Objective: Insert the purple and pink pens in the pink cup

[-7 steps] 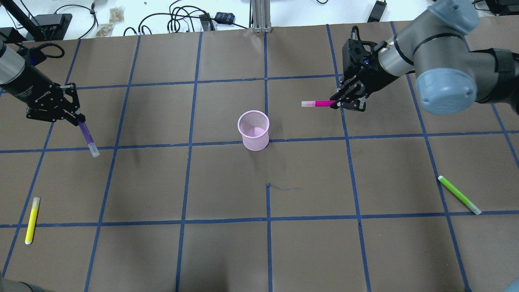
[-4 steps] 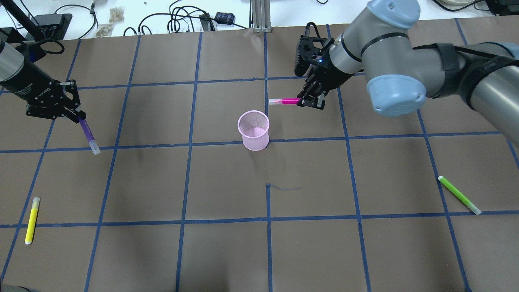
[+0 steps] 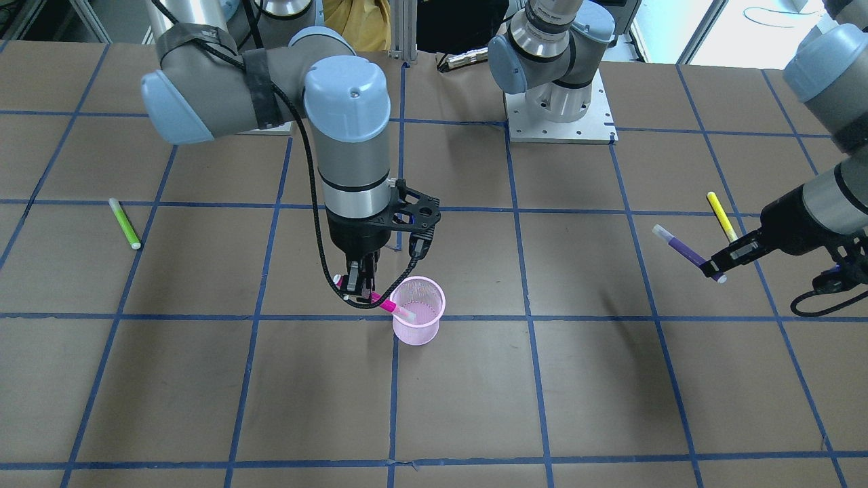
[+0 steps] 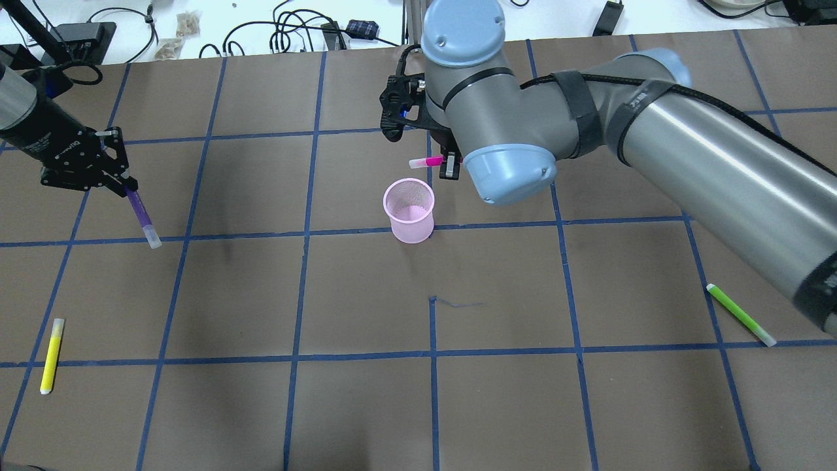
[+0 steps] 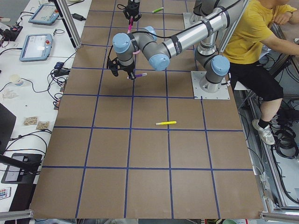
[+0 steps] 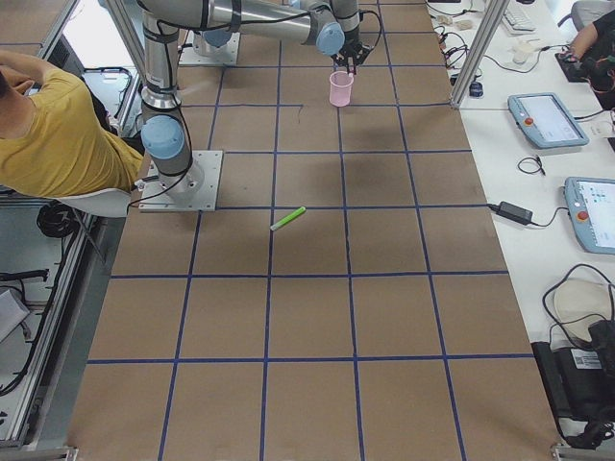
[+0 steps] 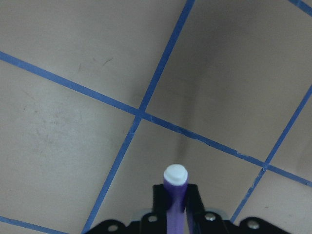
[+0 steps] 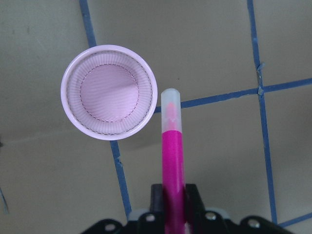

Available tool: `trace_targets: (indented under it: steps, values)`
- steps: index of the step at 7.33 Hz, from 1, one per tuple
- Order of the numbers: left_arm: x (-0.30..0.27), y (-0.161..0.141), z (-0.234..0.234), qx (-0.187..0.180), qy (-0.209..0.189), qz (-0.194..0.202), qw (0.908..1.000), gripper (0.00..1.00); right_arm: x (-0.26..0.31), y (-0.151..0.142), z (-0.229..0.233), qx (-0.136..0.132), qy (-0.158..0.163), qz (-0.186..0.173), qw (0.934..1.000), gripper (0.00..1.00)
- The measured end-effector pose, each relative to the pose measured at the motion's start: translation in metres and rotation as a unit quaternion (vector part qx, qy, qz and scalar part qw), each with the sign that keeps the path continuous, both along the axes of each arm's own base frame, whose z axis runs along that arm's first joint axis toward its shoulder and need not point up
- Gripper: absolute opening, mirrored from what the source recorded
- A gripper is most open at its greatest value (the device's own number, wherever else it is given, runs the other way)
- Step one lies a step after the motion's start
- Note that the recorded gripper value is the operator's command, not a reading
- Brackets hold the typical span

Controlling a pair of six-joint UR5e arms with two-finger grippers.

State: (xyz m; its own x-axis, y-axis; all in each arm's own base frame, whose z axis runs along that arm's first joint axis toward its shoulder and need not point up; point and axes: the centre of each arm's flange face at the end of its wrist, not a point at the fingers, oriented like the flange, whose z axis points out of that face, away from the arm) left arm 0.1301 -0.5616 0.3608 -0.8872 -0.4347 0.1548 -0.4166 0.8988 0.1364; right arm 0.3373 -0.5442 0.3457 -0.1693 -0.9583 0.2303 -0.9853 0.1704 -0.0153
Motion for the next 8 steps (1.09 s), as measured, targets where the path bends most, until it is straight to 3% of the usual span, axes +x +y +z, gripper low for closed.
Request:
trace_targets:
  steps: [2, 5, 6, 7, 8]
  values:
    - [-0.001, 0.001, 0.004, -0.004, -0.001, -0.003, 1.0, 0.0, 0.018, 0.012, -0.011, 0.015, 0.031, -0.008, 0.9994, 0.11]
    - [-0.005, 0.002, 0.01, -0.014, 0.007, -0.003, 0.9999, 0.0, 0.045, 0.029, -0.034, 0.032, 0.061, 0.009, 0.9976, 0.17]
    - [-0.005, 0.002, 0.011, -0.016, 0.008, -0.003, 0.9998, 0.0, 0.051, 0.03, -0.043, 0.036, 0.064, 0.014, 0.9972, 0.25]
    - [-0.006, 0.002, 0.012, -0.018, 0.011, -0.002, 0.9998, 0.0, 0.055, 0.029, -0.051, 0.04, 0.064, 0.016, 0.997, 0.66]
    - [-0.007, 0.002, 0.014, -0.022, 0.013, -0.002, 0.9997, 0.0, 0.057, 0.029, -0.058, 0.043, 0.063, 0.018, 0.9969, 1.0]
